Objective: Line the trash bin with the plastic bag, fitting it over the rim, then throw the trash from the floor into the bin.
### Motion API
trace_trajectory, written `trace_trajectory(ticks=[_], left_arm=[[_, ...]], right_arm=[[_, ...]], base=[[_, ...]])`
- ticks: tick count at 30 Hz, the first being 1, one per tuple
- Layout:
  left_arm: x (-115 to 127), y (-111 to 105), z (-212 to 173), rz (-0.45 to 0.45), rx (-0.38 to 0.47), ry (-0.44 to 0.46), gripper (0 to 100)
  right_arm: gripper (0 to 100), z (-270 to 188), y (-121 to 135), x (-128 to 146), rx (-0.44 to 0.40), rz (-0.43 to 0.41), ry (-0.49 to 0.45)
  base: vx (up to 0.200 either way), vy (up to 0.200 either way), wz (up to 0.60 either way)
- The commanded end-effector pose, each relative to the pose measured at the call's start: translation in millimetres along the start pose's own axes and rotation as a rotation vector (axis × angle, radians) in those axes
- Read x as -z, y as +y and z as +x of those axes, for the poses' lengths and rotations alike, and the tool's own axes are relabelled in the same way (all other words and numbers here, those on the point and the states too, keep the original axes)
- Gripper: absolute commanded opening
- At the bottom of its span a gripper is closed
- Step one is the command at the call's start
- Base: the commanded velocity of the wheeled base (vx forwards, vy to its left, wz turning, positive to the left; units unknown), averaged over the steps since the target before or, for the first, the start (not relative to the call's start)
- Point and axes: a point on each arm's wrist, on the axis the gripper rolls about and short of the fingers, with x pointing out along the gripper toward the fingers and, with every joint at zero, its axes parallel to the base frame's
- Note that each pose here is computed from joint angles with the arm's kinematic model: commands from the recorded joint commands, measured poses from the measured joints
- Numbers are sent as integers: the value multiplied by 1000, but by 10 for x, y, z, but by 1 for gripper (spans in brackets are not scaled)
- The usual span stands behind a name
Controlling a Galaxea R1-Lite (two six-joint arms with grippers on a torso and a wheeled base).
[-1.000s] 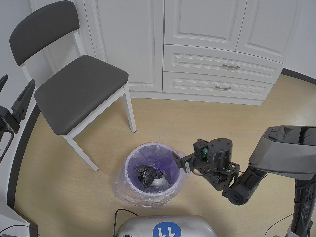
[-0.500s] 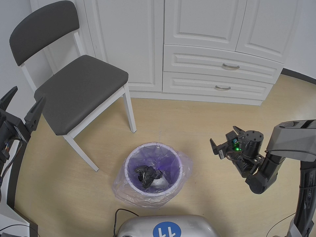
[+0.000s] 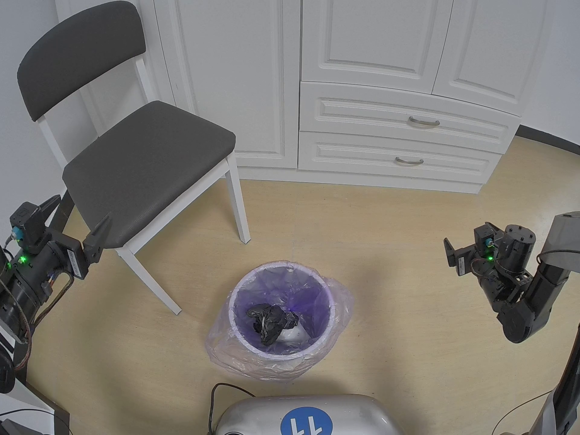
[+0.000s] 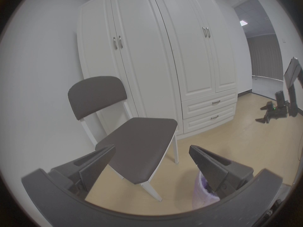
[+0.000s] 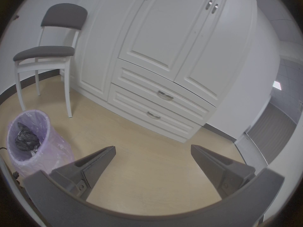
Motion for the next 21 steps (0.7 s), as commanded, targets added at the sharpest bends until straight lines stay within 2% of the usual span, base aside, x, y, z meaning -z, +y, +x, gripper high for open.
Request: trace_trajectory(ticks=[1,4,9,11,12,14,19,21], left_arm=[[192,-33,146,5,7,89,100],[246,-49,187,4,11,104,100],[426,-87,316,3,6,117,100],[466,-92,343,2,4,125,100],[618,-134,392,0,10,163,100],[737,-170,412,-4,16,173,100],[927,-212,486,-15,5,167,100],[938,-203,445,-59,2,184,100]], right_arm=[[100,-177,-176,-55,37,50,-7],[100,-288,-194,-18,31,78,20],[100,-652,-276,39,18,214,77],[100,-698,-283,43,16,235,82],[100,-810,-306,70,16,293,102],[100,-883,-325,73,18,348,108],[100,-1072,-375,96,20,416,126],[100,-1164,-403,94,24,438,127]], base=[[0,0,0],[0,0,0],[0,0,0],[0,0,0],[0,0,0],[0,0,0],[0,0,0],[0,0,0]])
